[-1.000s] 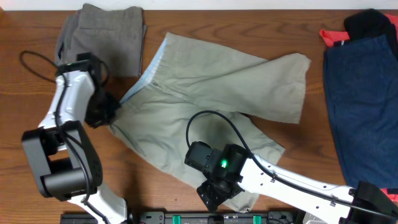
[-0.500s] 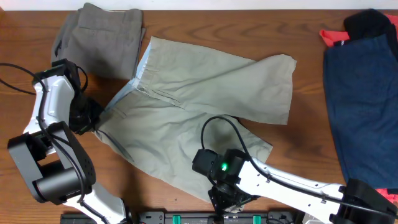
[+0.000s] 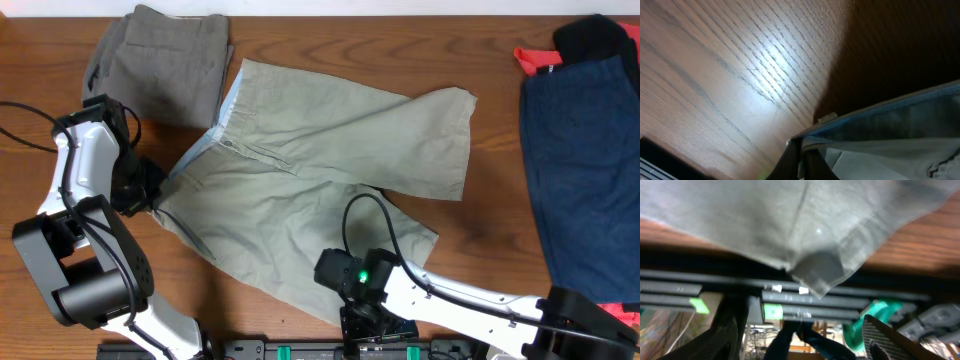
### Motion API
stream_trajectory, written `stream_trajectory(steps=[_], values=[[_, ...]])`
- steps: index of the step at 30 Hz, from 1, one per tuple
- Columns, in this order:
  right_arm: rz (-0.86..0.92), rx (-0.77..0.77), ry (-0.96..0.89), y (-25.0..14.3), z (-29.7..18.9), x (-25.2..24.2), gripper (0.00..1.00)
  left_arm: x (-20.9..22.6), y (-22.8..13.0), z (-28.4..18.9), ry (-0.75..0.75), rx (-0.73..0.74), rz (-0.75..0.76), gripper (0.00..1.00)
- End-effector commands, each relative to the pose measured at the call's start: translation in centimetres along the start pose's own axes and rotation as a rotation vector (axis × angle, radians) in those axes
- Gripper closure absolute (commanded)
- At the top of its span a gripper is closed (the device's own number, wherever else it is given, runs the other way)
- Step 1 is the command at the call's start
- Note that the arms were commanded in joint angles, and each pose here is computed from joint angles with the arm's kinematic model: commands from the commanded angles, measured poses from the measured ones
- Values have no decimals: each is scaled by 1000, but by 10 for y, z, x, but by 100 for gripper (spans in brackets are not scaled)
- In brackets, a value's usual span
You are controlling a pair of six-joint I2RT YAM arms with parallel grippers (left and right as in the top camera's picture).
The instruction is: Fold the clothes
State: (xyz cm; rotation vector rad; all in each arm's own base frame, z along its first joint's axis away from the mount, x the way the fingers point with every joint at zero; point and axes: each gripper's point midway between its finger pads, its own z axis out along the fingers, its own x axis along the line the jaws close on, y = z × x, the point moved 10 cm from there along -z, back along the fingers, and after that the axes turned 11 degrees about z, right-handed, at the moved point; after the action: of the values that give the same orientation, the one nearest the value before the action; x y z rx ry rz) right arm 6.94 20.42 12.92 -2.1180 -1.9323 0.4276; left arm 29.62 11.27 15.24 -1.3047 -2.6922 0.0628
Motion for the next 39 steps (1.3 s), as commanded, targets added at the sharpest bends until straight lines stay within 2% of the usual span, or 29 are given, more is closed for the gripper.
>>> stream_trajectory(steps=[1,8,19,23,25,29,32,36,39], values=[[64,29,-8,6,16,-11,23,5,0,-3,8,-8,-21,94],[91,28,5,21,25,-24,26,5,0,-3,8,-8,-21,94],[58,-13,53,27,25,-18,29,5,0,-3,8,-8,-21,94],[66,-3,45,27,28,-20,41,5,0,-3,9,-7,-21,94],[68,10,45,26,29,-22,41,5,-1,-3,9,-5,-20,94],[80,28,48,24,30,-22,52,5,-1,-3,10,-4,-20,94],[77,31,57,24,30,-21,54,5,-1,-3,10,-4,-20,94],[72,24,71,25,30,-19,71,5,-1,-3,10,-4,-20,94],[86,17,77,26,30,-18,94,5,-1,-3,10,-4,-20,94]])
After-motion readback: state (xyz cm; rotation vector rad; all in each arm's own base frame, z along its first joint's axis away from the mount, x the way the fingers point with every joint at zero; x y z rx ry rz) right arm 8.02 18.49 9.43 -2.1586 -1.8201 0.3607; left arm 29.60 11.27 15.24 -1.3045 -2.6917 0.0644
